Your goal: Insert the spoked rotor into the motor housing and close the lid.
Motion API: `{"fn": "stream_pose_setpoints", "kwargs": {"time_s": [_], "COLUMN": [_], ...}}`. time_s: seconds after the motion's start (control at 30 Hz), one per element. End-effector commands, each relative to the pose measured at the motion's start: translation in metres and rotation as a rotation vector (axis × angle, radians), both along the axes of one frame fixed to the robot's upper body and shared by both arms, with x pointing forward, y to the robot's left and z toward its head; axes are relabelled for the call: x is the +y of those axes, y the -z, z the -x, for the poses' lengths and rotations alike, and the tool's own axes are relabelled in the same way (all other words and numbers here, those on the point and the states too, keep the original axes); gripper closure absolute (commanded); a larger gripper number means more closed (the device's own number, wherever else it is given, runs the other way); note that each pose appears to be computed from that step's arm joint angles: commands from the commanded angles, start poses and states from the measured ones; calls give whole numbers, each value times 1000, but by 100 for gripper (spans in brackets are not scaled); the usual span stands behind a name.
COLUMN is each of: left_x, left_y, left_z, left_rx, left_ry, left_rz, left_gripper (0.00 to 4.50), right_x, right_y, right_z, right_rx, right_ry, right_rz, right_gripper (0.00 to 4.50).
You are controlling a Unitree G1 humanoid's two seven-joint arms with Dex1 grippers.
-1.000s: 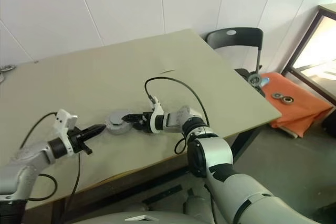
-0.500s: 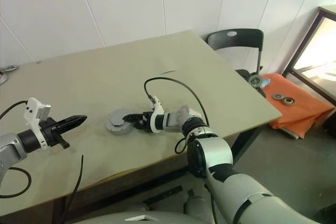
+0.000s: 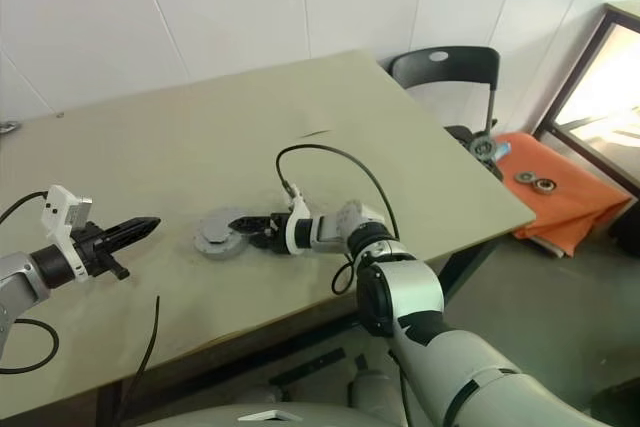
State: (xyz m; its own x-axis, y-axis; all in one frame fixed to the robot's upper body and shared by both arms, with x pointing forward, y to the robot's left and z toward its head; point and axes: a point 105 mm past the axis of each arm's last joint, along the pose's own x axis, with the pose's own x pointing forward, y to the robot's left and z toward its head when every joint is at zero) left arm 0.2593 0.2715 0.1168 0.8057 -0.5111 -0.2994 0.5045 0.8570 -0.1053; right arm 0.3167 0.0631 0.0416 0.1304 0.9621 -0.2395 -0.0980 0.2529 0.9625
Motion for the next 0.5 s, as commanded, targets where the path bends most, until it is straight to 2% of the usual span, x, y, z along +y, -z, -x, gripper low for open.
{"fn": "stream_pose_setpoints", "kwargs": {"time_s": [0.03, 0.13, 0.37, 0.5], "left_x": [-6, -7, -11, -10], "left_y": [-7, -5, 0, 3], "left_z": [-1, -2, -2, -1], "left_rx": [-31, -34, -34, -20], "left_ry": [18, 10, -2, -3], "left_rz": [-9, -1, 8, 12], "left_gripper": [450, 450, 450, 450], "right_x": [67, 72, 80, 80], "right_y": [0, -3, -19, -25], "right_z": [63, 64, 49, 50], "right_rx": [68, 54, 32, 21], "right_ry": [-254, -262, -169, -195], "right_rz": [1, 1, -72, -97], "right_gripper": [119, 119, 119, 119]}}
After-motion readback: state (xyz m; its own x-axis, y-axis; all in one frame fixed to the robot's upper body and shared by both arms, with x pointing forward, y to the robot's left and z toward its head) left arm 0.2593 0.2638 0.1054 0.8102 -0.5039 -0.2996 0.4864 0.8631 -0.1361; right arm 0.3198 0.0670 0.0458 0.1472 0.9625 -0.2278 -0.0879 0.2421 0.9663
